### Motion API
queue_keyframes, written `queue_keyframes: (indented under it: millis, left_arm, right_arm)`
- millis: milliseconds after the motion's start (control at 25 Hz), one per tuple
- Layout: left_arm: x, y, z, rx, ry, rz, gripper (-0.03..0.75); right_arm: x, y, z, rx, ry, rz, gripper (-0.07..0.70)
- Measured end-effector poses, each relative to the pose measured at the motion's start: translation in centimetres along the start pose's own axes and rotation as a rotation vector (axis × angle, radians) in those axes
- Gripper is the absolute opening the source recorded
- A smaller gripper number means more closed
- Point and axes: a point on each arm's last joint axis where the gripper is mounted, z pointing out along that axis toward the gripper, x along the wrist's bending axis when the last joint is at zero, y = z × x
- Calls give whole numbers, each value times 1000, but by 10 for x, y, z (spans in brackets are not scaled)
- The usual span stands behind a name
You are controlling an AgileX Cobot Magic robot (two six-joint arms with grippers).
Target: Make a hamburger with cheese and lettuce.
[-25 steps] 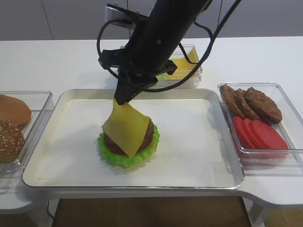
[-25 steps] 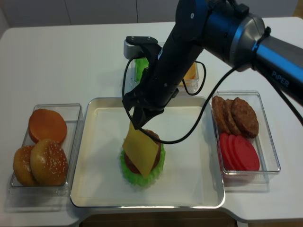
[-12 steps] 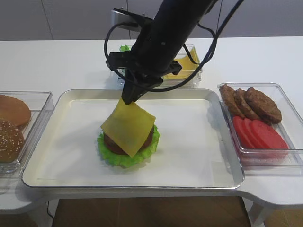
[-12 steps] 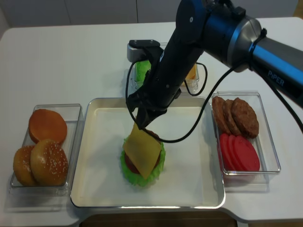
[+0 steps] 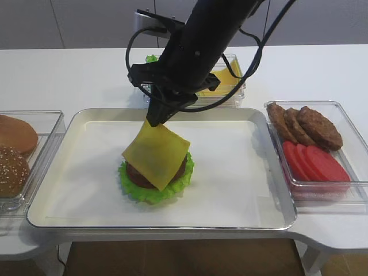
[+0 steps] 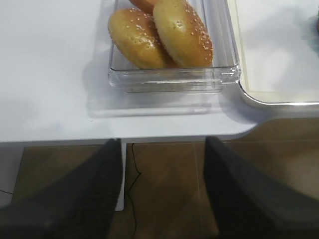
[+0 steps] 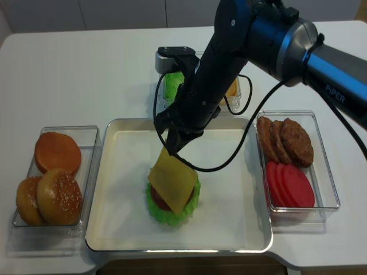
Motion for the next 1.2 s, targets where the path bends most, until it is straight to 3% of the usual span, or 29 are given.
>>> queue_keyframes:
  millis: [440, 760, 960, 1200]
  left_arm:
    - [0, 0, 0, 0, 0, 0, 391]
    - [0, 0, 0, 0, 0, 0, 391]
    - [0, 0, 0, 0, 0, 0, 391]
    - [0, 0, 0, 0, 0, 0, 391]
  right_arm:
    - [-4, 2, 0, -23, -47, -19, 228]
    - [-17, 3, -1, -26, -188, -76, 441]
    - [-29, -2, -4, 29, -325, -36, 472]
    - [-34, -7, -13, 111, -413, -15, 475]
